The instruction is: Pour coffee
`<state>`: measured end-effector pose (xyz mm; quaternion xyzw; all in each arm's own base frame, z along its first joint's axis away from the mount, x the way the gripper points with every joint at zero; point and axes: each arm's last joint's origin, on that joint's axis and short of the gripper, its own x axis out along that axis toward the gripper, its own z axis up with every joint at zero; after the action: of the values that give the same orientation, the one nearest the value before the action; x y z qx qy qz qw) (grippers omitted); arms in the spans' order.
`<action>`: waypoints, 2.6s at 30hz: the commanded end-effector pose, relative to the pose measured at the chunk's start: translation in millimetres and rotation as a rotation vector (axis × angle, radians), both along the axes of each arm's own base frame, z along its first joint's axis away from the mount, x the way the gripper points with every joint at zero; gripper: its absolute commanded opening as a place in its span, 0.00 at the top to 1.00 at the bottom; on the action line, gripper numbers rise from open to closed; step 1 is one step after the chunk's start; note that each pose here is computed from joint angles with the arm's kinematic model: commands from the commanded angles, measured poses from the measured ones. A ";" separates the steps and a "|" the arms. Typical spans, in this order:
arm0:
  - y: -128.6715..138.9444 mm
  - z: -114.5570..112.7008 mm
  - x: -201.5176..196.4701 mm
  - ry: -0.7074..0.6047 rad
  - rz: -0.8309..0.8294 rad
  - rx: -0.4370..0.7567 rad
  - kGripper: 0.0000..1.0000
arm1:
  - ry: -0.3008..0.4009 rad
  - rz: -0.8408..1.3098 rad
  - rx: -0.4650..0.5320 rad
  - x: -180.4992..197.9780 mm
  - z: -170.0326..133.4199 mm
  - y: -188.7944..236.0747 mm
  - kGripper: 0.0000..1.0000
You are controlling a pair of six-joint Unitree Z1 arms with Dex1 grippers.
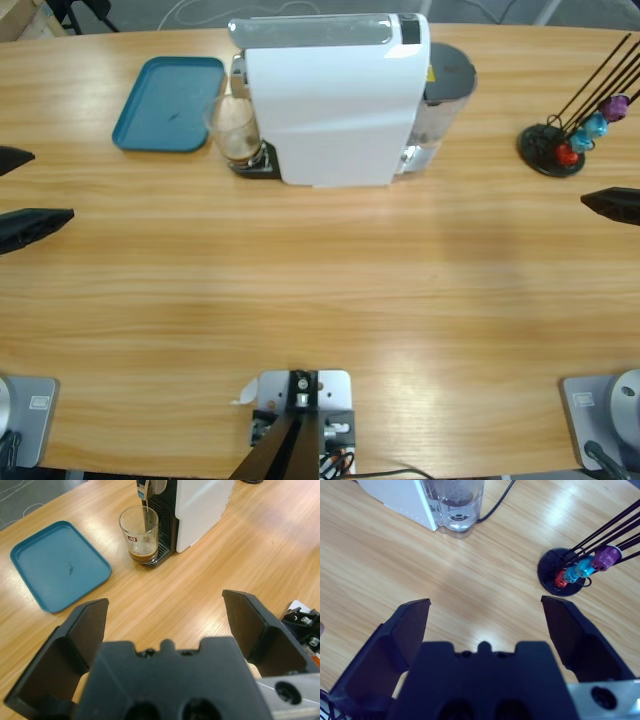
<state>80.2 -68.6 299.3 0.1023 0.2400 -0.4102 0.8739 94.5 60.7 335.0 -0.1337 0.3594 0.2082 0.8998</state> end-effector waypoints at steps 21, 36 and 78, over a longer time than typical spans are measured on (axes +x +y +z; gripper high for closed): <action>-56.7 -24.9 81.8 0.083 -0.100 0.096 0.00 | 0.038 0.000 -0.033 4.6 -9.7 4.2 0.00; -84.9 -45.3 157.4 0.095 -0.196 0.063 0.00 | 0.079 0.001 -0.064 15.8 -12.1 12.9 0.00; -126.9 -100.6 202.8 -0.024 -0.287 0.090 0.00 | 0.170 0.007 -0.124 36.8 -19.0 29.7 0.00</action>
<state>276.2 -185.6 216.7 0.1800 0.2195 -0.5091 0.8126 127.3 85.4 324.4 -0.1622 0.4232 0.1992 0.8689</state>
